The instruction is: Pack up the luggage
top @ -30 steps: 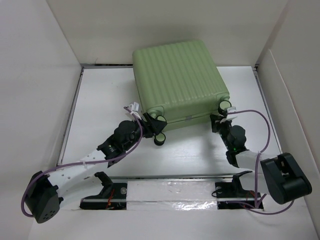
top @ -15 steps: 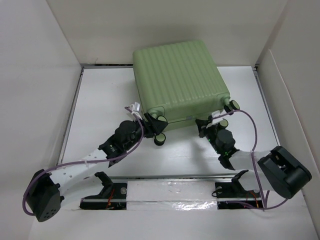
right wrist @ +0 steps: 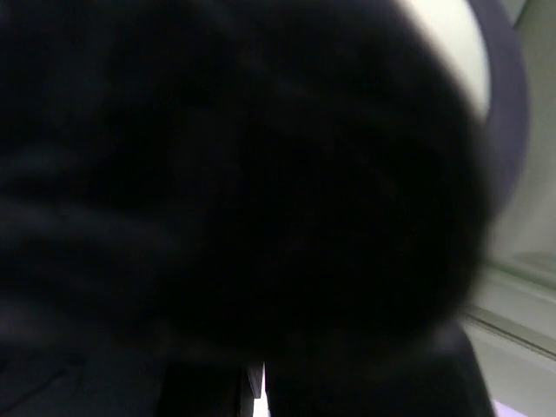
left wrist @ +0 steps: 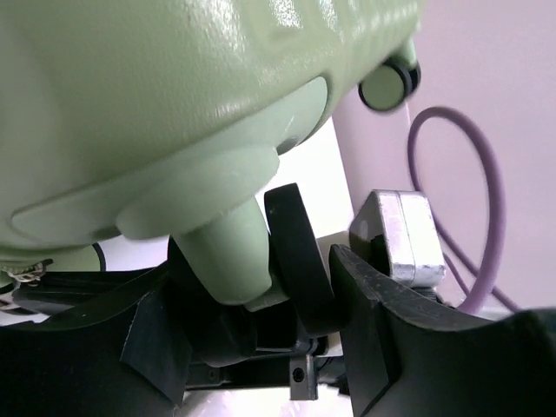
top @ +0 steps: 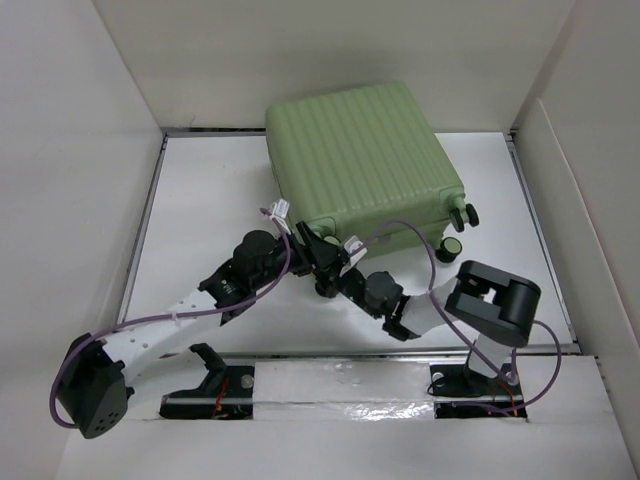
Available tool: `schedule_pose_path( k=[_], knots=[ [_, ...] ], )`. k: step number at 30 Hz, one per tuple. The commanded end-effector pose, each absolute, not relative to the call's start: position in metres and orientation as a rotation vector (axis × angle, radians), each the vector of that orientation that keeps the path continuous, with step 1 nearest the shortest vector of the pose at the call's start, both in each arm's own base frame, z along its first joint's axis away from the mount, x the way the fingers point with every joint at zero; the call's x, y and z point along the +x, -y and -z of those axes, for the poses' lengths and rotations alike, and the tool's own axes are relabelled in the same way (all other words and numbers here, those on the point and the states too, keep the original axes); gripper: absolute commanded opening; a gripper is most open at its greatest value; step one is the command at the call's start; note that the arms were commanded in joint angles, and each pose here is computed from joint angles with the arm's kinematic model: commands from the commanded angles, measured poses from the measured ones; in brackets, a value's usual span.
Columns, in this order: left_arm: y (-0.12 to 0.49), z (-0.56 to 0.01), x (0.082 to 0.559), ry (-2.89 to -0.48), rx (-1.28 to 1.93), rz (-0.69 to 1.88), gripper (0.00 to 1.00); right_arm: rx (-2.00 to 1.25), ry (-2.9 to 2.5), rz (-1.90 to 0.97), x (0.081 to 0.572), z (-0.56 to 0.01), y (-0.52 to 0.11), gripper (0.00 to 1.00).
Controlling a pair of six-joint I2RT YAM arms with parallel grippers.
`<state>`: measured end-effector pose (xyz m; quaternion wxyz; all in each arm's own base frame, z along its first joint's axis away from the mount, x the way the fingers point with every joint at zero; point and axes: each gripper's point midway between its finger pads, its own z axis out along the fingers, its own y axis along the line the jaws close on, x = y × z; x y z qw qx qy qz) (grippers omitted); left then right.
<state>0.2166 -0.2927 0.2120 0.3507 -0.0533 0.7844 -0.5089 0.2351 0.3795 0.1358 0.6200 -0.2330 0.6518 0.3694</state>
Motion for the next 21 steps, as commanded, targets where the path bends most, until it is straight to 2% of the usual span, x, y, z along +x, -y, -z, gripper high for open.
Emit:
schedule_pose_path(
  k=[1,5,13,14,16,17,18,19,20,21],
  knots=[
    [0.292,-0.412,0.179,-1.344,0.127,1.693,0.0,-0.54,-1.07,-1.399,0.162,-0.235,-0.446,0.0],
    [0.286,-0.407,0.176,-1.334,0.052,1.755,0.0,-0.415,-1.018,-1.481,0.173,-0.247,-0.468,0.0],
    [0.277,-0.397,0.171,-1.29,-0.06,1.749,0.0,-0.218,-0.972,-1.471,0.183,-0.277,-0.491,0.01],
    [0.275,-0.397,0.172,-1.288,-0.067,1.737,0.0,-0.228,-1.013,-1.447,0.183,-0.264,-0.485,0.06],
    [0.268,-0.392,0.177,-1.318,-0.081,1.657,0.0,-0.227,-1.038,-1.37,0.182,-0.261,-0.465,0.3],
    [0.266,-0.384,0.18,-1.36,-0.092,1.612,0.0,-0.26,-1.108,-1.308,0.181,-0.236,-0.45,0.41],
    [0.257,-0.389,0.18,-1.34,-0.11,1.583,0.0,-0.247,-1.123,-1.276,0.182,-0.239,-0.436,0.57],
    [0.253,-0.387,0.182,-1.351,-0.105,1.541,0.0,-0.265,-1.151,-1.239,0.181,-0.231,-0.426,0.63],
    [0.251,-0.375,0.187,-1.403,-0.127,1.488,0.15,-0.289,-1.181,-1.207,0.18,-0.222,-0.417,0.65],
    [0.244,-0.376,0.189,-1.397,-0.136,1.462,0.25,-0.341,-1.269,-1.149,0.175,-0.193,-0.405,0.67]
  ],
)
